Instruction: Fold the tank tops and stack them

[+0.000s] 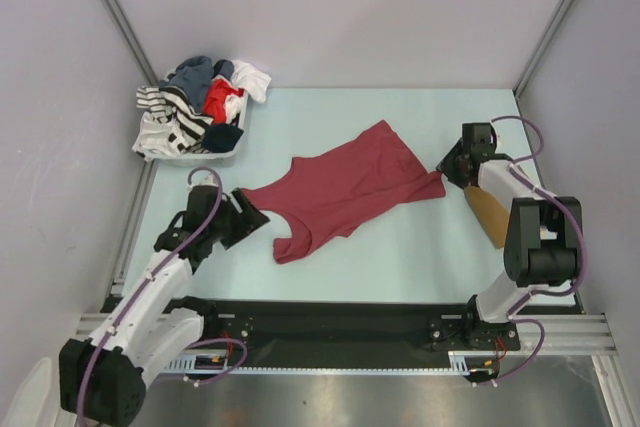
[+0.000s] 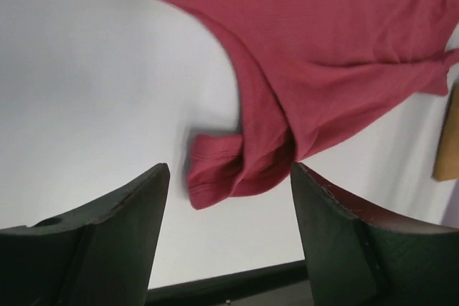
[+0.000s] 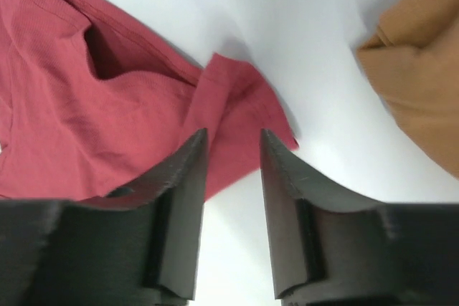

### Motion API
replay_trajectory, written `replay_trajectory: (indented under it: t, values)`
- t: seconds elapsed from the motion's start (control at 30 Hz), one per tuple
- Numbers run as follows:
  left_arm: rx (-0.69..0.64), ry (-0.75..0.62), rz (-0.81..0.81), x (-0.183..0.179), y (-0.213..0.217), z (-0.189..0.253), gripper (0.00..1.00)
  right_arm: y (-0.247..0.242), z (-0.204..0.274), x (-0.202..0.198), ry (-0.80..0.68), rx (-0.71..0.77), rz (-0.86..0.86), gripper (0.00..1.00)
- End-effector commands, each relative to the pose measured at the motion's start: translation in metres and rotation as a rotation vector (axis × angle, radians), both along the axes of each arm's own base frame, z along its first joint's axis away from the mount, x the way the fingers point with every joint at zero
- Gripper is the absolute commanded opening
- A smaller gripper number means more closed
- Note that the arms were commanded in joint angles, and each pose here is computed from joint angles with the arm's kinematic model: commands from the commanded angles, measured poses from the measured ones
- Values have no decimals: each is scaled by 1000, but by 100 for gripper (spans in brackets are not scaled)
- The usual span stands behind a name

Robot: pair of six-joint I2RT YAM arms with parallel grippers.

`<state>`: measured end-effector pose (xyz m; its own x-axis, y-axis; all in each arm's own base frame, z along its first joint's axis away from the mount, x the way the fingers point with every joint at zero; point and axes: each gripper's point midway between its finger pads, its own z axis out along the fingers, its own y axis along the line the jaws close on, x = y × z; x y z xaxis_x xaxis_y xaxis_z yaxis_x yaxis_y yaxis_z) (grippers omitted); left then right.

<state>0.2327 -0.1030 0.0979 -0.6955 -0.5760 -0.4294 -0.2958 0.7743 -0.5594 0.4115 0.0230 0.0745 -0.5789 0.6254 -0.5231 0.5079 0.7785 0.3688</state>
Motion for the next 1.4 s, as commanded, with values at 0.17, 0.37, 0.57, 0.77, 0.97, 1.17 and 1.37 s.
replay_trajectory:
  t: [0.17, 0.37, 0.57, 0.77, 0.97, 1.17, 1.37]
  values:
    - [201, -163, -264, -5, -67, 18, 72, -16, 0, -24, -60, 10, 6, 32]
    - [397, -156, -312, -2, -77, 12, 75, 5, -9, -20, -80, 69, 113, 52]
    - [659, -232, -505, -8, -114, 19, 60, 7, -18, -19, -67, 71, 118, 51]
    - [769, -208, -634, -15, -147, -4, 59, 9, -27, -20, -53, 73, 124, 50]
    - [827, -116, -593, -1, -152, -26, 60, 12, -25, -18, -63, 77, 133, 52]
    - [767, -39, -613, 0, -154, -51, 48, 14, -25, -18, -67, 82, 138, 52]
    - [679, 27, -638, -9, -149, -66, 15, 16, -24, -17, -73, 80, 144, 53]
